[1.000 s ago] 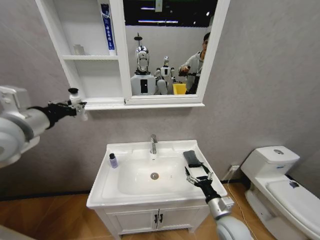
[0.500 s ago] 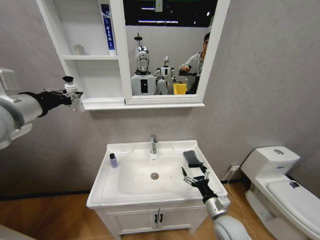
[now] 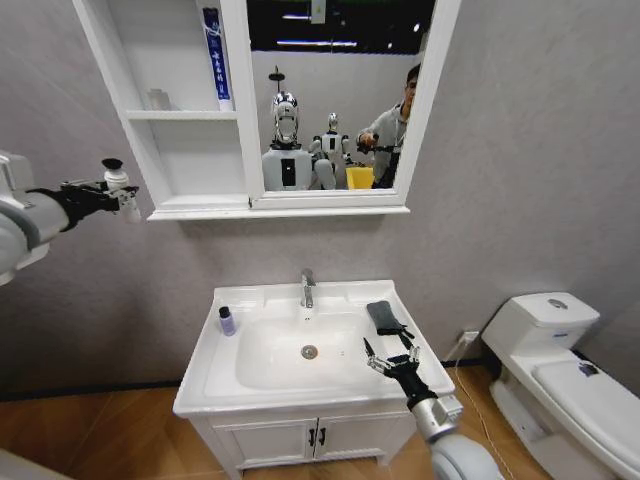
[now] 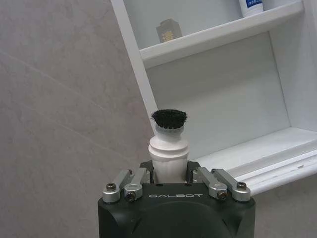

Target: Move facial cleanser and shampoo from washbasin to cabinet, then wipe washbasin with towel.

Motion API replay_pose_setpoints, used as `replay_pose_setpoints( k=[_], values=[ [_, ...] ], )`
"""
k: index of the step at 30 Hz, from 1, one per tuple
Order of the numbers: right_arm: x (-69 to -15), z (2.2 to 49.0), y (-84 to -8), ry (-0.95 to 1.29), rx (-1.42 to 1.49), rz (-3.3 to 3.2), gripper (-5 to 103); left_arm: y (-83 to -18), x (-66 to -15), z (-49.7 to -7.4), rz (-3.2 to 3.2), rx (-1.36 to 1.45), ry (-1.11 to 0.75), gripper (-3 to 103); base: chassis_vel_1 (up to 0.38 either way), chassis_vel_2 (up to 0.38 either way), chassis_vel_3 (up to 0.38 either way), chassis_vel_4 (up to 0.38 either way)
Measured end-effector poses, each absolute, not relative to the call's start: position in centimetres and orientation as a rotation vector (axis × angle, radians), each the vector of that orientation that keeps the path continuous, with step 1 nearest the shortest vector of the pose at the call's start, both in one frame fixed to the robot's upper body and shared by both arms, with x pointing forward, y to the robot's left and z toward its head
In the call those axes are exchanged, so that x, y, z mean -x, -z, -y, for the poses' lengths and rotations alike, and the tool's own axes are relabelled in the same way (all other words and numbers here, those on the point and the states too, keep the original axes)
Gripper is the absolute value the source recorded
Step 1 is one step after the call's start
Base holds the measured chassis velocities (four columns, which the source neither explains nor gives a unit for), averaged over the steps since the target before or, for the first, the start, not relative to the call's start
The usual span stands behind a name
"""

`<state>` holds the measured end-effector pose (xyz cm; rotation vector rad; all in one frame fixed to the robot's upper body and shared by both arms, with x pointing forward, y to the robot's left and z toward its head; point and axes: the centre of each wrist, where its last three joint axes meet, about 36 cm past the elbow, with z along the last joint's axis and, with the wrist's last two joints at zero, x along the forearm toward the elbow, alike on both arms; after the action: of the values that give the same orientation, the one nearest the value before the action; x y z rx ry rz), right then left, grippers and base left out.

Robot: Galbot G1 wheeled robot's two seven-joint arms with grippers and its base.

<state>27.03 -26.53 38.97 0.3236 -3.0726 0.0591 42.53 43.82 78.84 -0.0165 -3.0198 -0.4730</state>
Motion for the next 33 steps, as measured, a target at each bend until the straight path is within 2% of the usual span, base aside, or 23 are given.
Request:
replay_pose_setpoints(
  k=[7,11,13,33],
  values=[
    [-27.3,26.7,-38.7,-0.075,-0.326,3.061,100,-79.9,-42.8,-44.5,3.031,0.057,0.451,31,0.0,0.0,0.0,0.0],
    [-27.4,26.9,-38.4,-0.081,-0.319,3.054,100,-81.6,-42.0,-42.6,3.024,0.211,0.259,31,0.0,0.0,0.0,0.0],
    [-27.5,26.9,-38.3,-0.081,-0.317,3.053,100,-81.9,-42.0,-42.4,3.022,0.227,0.235,31,0.0,0.0,0.0,0.0],
    [-28.8,27.5,-37.5,-0.081,-0.309,3.062,100,-85.8,-43.5,-40.7,2.914,0.387,0.221,31,0.0,0.0,0.0,0.0]
  ],
)
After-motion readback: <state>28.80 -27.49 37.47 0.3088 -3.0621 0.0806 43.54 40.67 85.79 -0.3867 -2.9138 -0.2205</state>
